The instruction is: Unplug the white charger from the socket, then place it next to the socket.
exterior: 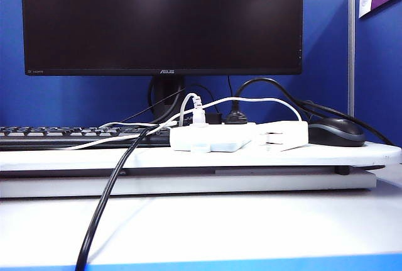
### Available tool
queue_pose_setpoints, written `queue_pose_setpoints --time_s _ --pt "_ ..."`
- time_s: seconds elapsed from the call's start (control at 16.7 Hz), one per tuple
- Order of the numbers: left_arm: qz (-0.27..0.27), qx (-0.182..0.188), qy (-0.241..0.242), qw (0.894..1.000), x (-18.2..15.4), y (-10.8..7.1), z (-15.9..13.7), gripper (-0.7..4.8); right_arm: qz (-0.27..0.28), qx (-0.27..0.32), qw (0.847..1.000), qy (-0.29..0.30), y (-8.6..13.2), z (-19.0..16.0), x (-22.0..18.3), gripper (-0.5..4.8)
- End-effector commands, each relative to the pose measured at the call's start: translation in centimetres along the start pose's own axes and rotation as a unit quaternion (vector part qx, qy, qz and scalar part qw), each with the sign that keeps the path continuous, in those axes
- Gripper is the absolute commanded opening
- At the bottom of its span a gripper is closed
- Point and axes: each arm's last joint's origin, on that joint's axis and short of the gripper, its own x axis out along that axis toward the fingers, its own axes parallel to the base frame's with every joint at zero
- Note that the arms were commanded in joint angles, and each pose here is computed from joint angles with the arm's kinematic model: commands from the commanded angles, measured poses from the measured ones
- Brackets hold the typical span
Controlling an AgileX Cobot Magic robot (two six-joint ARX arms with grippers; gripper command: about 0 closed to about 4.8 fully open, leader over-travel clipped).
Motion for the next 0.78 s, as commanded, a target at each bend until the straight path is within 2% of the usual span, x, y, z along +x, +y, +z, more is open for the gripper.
queue_pose_setpoints --time_s 0.06,0.78 --pt "0.000 0.000 0.004 1.000 0.02 0.01 -0.16 0.04 0.021 -0.001 1.000 -0.004 0.06 -0.12 0.09 -0.01" --pt "0.001 0.000 0.003 1.000 0.04 0.01 -0.19 0.03 0.021 -0.001 1.000 -0.006 0.07 -0.08 0.09 -0.01"
